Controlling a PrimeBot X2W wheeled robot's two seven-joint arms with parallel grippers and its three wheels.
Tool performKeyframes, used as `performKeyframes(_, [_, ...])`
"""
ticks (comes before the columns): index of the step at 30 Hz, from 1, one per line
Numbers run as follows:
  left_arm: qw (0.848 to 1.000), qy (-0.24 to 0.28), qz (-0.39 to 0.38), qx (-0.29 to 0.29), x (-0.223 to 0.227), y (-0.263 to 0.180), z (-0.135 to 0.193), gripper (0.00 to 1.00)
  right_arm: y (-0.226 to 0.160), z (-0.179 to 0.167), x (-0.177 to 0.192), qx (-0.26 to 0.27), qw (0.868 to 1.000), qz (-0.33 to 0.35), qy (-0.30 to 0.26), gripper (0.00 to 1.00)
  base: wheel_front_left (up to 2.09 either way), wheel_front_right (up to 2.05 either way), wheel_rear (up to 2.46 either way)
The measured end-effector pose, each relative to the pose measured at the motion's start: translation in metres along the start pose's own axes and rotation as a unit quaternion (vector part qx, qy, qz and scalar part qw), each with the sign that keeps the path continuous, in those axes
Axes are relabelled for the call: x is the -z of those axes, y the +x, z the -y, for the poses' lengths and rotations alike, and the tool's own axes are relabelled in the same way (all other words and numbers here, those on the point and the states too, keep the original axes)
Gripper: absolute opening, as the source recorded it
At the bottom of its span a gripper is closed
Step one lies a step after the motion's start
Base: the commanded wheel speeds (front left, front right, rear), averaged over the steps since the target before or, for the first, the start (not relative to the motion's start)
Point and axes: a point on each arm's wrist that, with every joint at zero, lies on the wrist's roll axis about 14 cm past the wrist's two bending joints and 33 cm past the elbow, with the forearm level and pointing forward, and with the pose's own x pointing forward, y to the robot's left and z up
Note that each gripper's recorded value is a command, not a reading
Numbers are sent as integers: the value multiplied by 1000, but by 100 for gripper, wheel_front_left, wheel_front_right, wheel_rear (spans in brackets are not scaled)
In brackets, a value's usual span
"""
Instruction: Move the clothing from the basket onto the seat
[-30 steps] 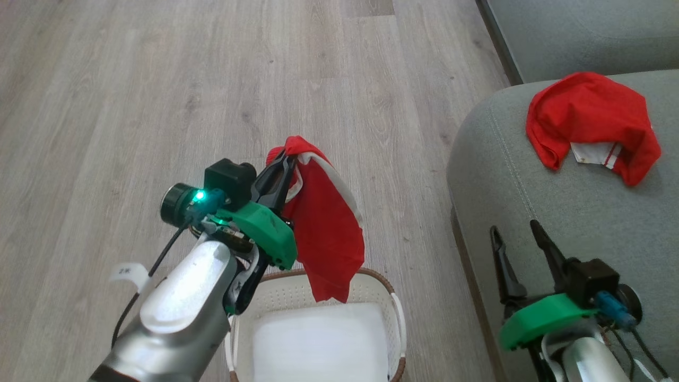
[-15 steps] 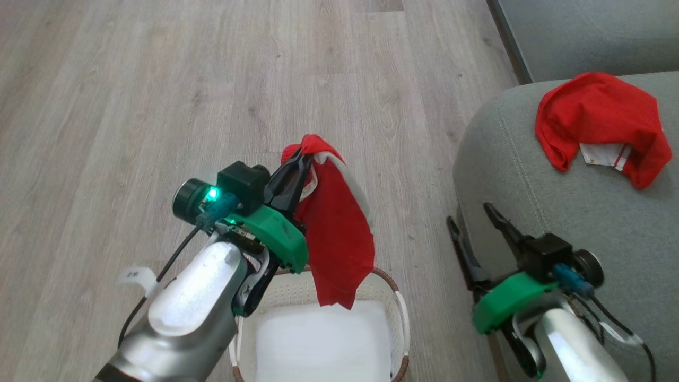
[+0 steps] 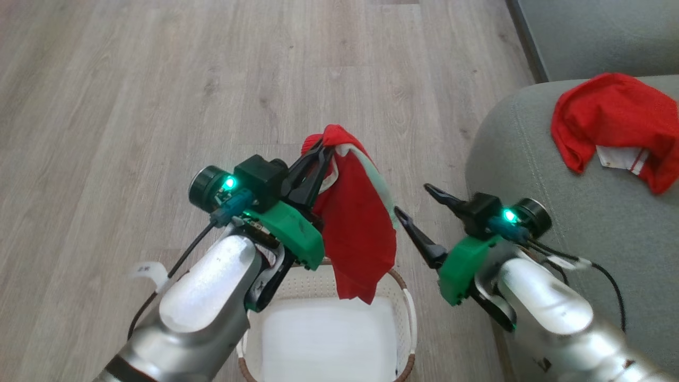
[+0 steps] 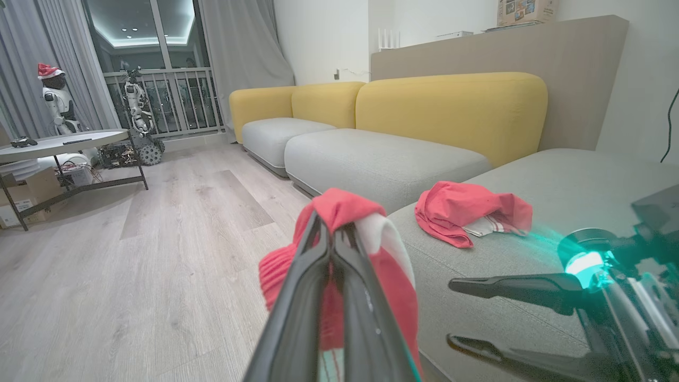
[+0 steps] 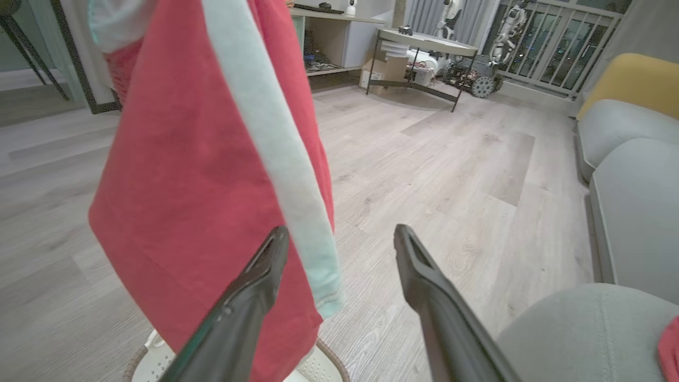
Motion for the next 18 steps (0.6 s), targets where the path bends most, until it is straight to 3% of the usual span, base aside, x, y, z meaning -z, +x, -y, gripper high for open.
performKeyframes(18, [1000,2,8,8,-6,-4,3,0,43,-51,-13,-127,991,-34,-33,100,0,0,0])
